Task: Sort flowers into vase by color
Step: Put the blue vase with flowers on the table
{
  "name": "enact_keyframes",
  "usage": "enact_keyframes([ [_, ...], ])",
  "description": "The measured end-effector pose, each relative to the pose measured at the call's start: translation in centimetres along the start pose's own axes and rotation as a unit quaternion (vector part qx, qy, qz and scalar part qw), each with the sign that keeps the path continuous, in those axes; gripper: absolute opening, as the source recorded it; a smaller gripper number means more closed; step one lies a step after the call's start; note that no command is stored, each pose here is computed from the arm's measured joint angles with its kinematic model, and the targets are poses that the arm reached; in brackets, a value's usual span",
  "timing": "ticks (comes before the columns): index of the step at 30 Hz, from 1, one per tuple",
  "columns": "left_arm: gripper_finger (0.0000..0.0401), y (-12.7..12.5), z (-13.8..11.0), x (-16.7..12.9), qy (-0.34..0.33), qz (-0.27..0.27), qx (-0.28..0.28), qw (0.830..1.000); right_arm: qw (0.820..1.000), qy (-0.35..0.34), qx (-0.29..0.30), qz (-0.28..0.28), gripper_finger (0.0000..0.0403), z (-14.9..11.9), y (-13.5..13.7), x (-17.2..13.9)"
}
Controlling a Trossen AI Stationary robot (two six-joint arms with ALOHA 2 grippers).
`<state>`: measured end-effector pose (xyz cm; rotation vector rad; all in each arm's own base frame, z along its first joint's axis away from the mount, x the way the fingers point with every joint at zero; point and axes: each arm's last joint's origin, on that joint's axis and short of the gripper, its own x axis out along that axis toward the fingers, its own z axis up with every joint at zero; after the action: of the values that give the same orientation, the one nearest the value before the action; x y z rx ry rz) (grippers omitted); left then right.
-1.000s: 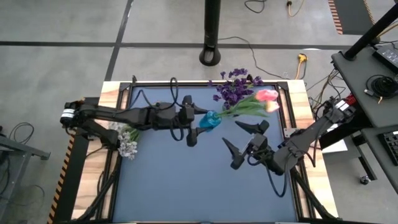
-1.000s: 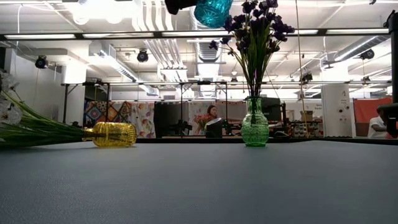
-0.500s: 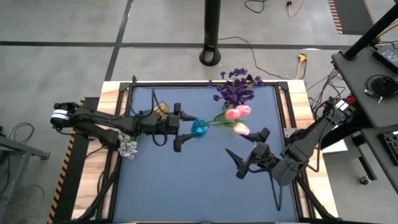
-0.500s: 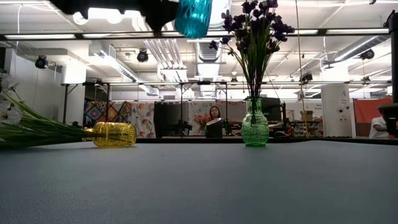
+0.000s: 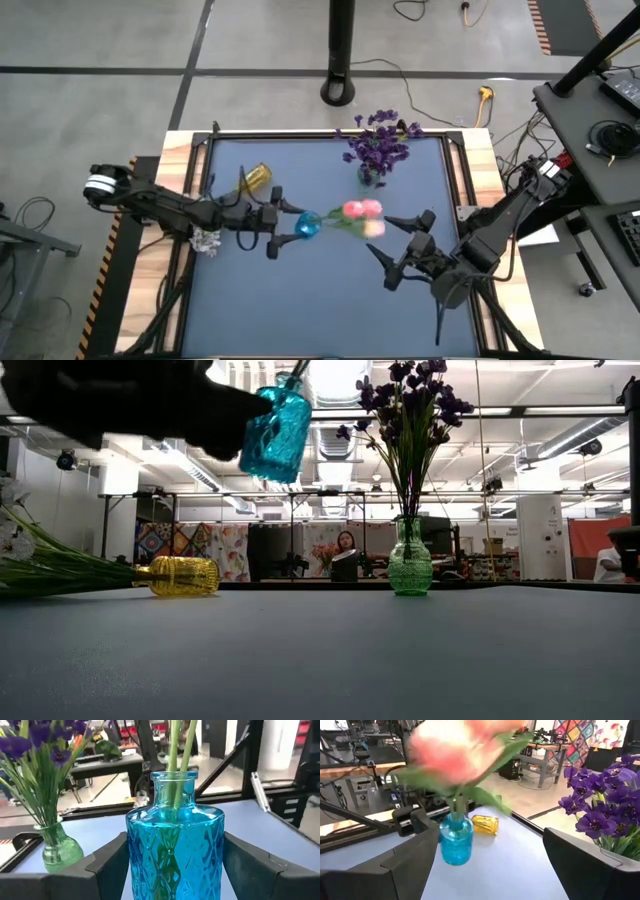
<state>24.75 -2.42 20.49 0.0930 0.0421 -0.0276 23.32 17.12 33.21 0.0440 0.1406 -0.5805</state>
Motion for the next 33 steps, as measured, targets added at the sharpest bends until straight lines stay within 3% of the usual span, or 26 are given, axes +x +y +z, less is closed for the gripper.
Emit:
enact_keyframes([
  [7,0.0262,0.0,-2.4,-1.9,-0.049,0.007,-0.014,0.999,1.0,0.014,-0.021,0.01,0.0354,-1.3,0.1,0.3],
  [14,0.0262,-0.2,-4.1,-1.2,-0.06,0.01,-0.023,0.998,0.997,0.042,-0.063,-0.002,0.0354,-6.2,0.7,1.5],
  [22,0.0262,-0.5,-6.4,-0.2,-0.084,0.012,-0.023,0.996,0.996,0.069,-0.058,-0.028,0.0354,-12.5,1.3,3.4],
  [27,0.0262,-0.7,-7.4,1.2,-0.064,0.013,-0.021,0.998,0.994,0.092,-0.058,-0.009,0.0354,-14.6,2.5,5.8],
  [33,0.0262,-0.8,-7.5,2.5,-0.068,0.004,-0.018,0.998,0.994,0.085,-0.056,0.029,0.0354,-15.4,3.2,9.4],
])
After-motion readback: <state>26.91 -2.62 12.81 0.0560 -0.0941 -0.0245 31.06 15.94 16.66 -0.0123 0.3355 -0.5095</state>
